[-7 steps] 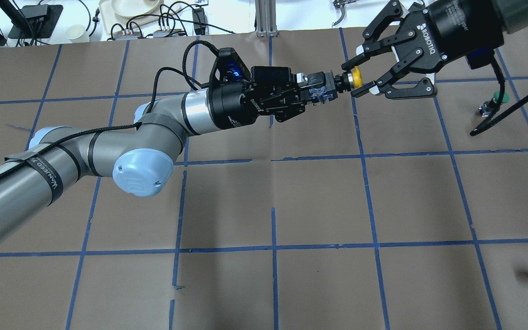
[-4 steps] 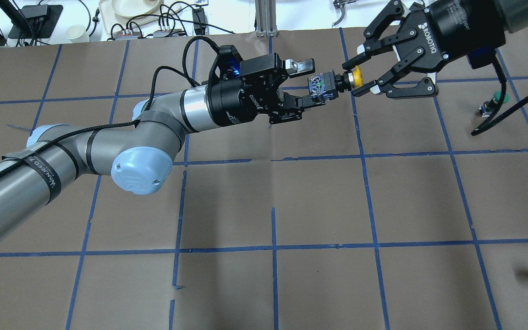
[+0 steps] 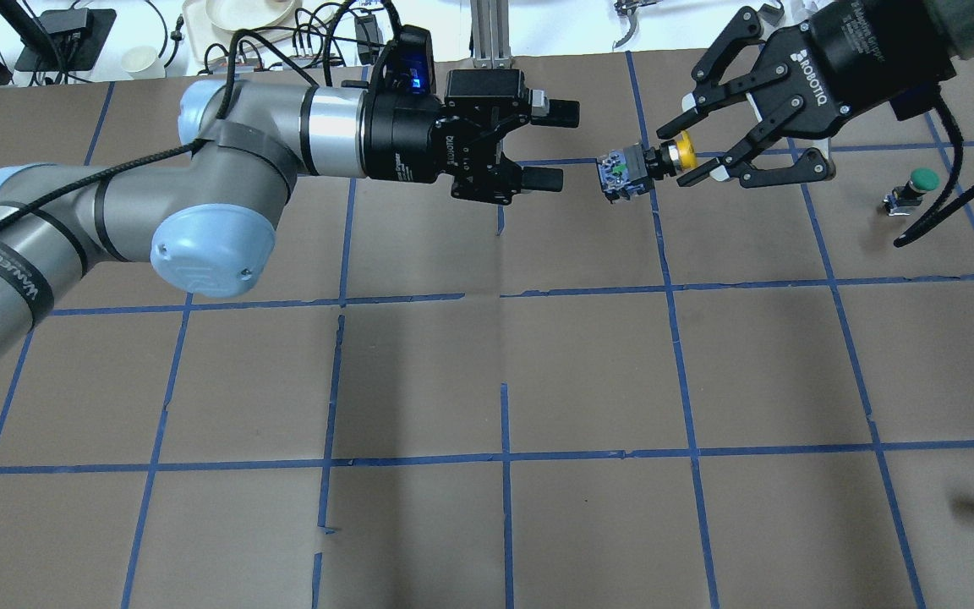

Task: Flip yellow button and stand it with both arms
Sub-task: 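Open the left gripper and withdraw it while the right gripper pulls the button away, then lower the button upright with the right gripper onto the table beside the green button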

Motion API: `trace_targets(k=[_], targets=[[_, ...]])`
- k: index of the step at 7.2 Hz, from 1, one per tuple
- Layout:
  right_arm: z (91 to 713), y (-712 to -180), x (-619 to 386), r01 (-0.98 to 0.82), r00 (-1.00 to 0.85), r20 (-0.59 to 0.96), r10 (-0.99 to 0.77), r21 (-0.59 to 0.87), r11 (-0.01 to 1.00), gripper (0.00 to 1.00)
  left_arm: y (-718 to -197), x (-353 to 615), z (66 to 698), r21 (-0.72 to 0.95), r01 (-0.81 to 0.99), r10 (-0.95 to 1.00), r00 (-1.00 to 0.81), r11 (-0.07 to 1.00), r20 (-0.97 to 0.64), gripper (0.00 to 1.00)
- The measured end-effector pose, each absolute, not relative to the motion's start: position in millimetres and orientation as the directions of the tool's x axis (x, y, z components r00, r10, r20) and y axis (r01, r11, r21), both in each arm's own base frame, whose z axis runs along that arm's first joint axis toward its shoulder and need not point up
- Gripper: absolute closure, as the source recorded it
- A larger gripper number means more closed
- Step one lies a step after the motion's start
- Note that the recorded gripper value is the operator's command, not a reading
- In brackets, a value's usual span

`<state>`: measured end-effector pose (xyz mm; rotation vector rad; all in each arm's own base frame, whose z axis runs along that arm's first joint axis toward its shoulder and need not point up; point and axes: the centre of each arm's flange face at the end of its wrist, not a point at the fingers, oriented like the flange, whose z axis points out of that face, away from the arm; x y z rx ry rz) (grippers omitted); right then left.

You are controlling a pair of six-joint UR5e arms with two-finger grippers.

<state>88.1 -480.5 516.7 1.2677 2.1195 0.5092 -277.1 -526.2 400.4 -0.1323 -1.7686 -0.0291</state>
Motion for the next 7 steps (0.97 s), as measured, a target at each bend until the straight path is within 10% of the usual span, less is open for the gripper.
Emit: trace_targets(k=[7], targets=[[466, -470, -14, 0.238, -0.960, -0.121, 0.251, 0.111, 0.965, 0.94, -536, -184, 525, 0.025, 0.073, 0.070, -0.994, 0.997, 0.089, 0.00]])
